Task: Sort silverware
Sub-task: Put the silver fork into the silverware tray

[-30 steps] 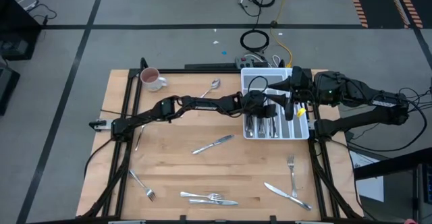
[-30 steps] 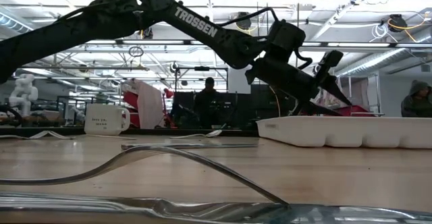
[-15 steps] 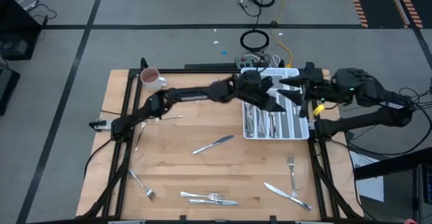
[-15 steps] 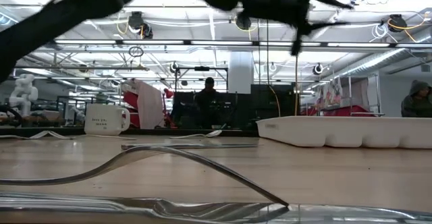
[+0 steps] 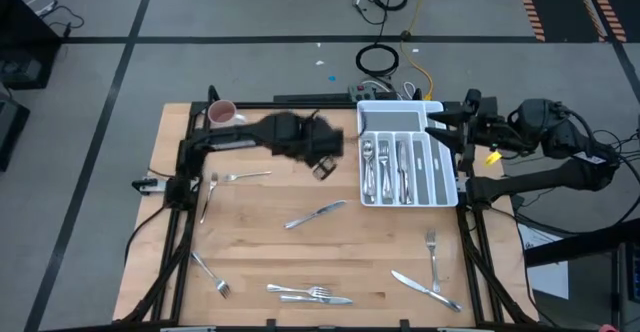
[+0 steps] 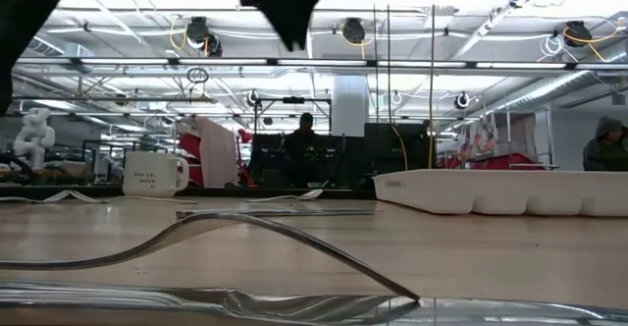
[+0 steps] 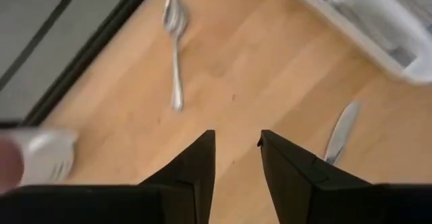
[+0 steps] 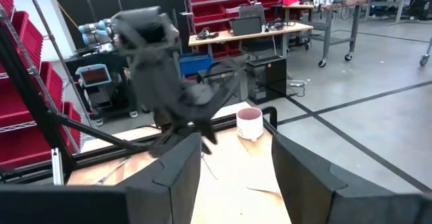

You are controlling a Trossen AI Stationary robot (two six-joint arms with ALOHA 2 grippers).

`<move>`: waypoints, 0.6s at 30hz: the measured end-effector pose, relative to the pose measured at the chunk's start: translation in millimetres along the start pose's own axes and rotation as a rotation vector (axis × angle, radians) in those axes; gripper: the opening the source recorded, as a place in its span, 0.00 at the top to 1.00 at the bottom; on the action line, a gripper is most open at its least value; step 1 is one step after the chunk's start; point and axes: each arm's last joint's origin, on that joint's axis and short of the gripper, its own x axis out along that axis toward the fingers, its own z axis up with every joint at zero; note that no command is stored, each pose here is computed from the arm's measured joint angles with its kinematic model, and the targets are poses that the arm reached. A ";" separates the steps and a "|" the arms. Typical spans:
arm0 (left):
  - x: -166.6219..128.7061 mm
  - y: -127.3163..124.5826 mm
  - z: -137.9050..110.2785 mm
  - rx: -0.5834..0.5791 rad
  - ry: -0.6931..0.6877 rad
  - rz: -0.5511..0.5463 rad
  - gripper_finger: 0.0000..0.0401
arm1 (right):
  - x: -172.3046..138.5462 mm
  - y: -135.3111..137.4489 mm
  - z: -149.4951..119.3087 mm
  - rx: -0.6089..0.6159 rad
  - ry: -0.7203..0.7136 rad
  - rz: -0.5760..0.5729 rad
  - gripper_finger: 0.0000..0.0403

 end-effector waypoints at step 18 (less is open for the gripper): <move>69.9 95.4 -193.1 -0.635 0.306 0.182 0.69 | 10.4 2.4 -4.8 0.015 0.061 0.015 0.58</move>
